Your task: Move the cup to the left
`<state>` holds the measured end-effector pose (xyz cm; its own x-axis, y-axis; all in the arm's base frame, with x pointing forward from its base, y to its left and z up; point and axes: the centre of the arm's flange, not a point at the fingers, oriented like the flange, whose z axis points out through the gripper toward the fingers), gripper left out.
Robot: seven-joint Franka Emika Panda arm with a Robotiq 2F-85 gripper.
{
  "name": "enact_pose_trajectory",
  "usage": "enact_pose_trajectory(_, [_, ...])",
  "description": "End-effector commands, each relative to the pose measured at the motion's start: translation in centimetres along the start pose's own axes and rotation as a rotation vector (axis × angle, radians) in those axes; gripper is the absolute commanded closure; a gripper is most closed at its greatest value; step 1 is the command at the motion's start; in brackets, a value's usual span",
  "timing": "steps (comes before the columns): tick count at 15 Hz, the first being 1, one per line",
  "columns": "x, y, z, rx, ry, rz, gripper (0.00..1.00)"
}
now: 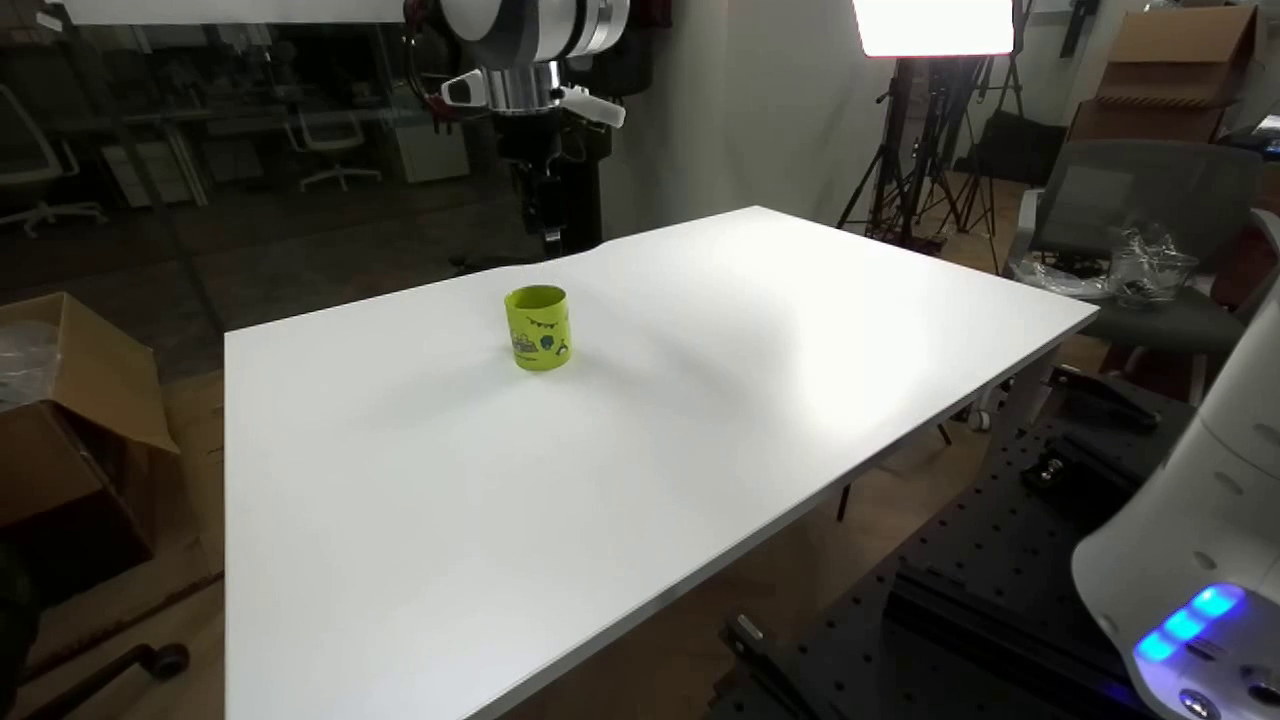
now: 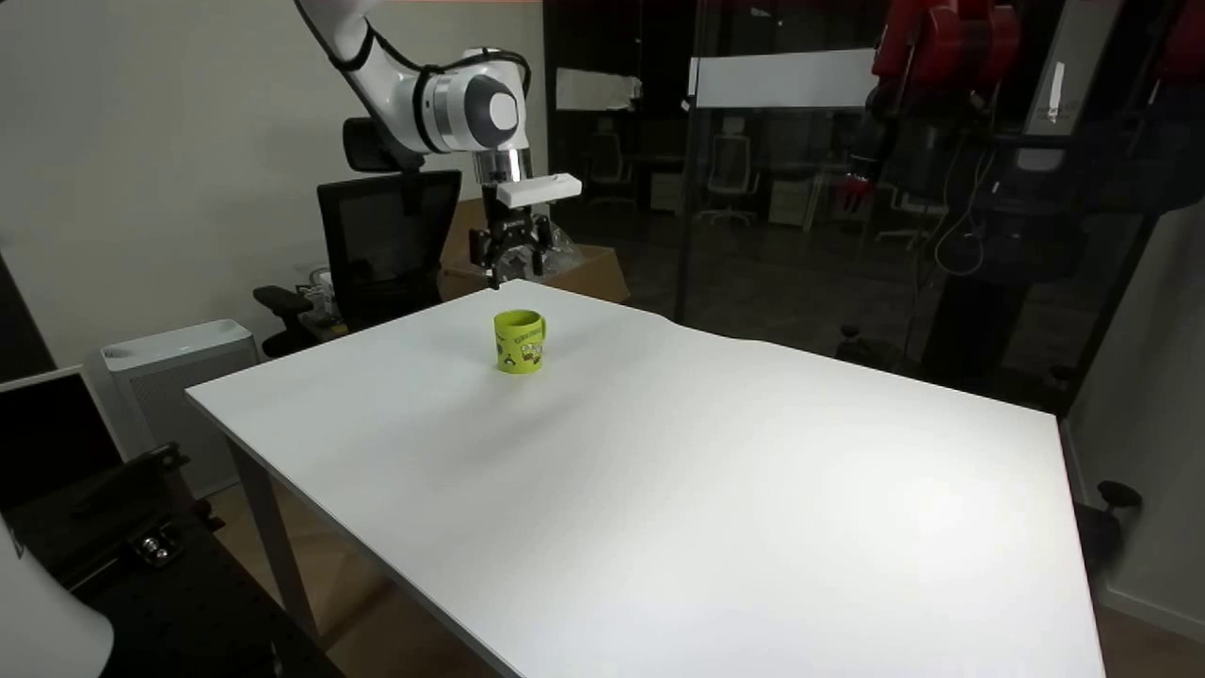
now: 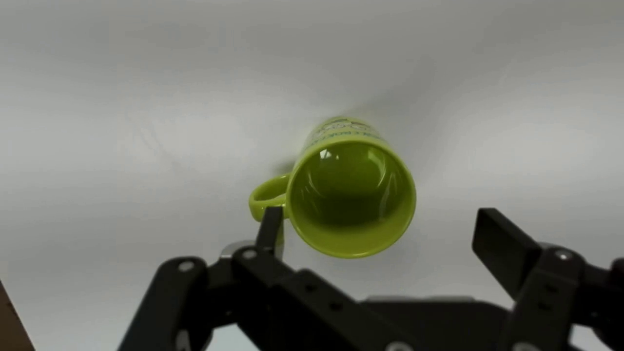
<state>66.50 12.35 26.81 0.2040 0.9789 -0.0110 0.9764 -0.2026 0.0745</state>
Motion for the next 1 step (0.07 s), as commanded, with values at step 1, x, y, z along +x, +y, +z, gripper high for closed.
enact_pose_trajectory(1, [-0.02,-0.09,0.15,0.003,-0.001,0.0,0.0])
